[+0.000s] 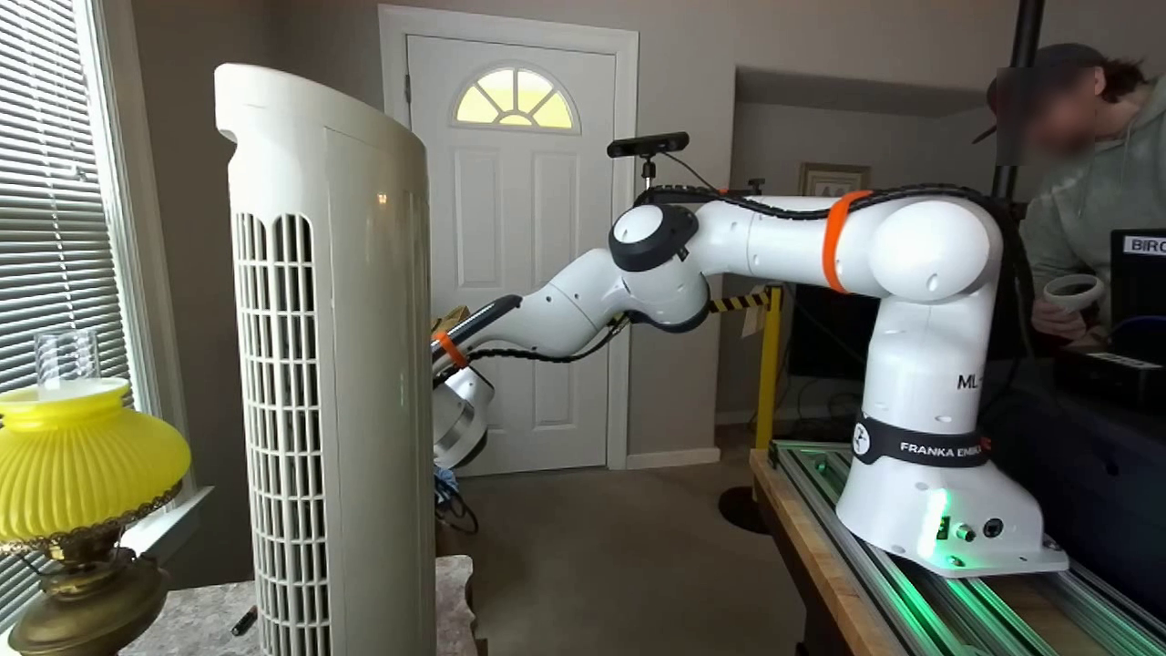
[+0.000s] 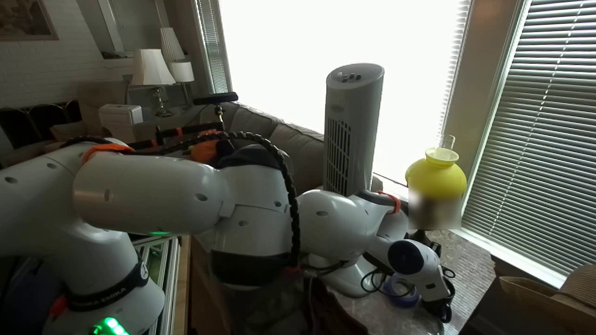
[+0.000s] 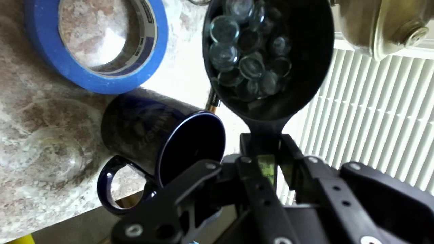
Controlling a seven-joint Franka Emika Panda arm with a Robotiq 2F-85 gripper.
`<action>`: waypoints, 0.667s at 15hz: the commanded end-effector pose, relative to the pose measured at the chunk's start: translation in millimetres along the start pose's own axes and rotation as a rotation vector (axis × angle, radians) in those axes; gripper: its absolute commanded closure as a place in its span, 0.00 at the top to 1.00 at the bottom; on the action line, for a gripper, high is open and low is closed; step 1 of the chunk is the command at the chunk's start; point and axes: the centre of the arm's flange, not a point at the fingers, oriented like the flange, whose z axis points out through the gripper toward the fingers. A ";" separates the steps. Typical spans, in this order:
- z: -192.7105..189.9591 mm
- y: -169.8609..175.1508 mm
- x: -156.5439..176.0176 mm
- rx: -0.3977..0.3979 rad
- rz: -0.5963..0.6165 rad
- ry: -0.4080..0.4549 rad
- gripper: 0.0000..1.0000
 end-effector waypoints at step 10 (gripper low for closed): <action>-8.6 48.4 -0.4 0.098 -0.053 -0.045 0.06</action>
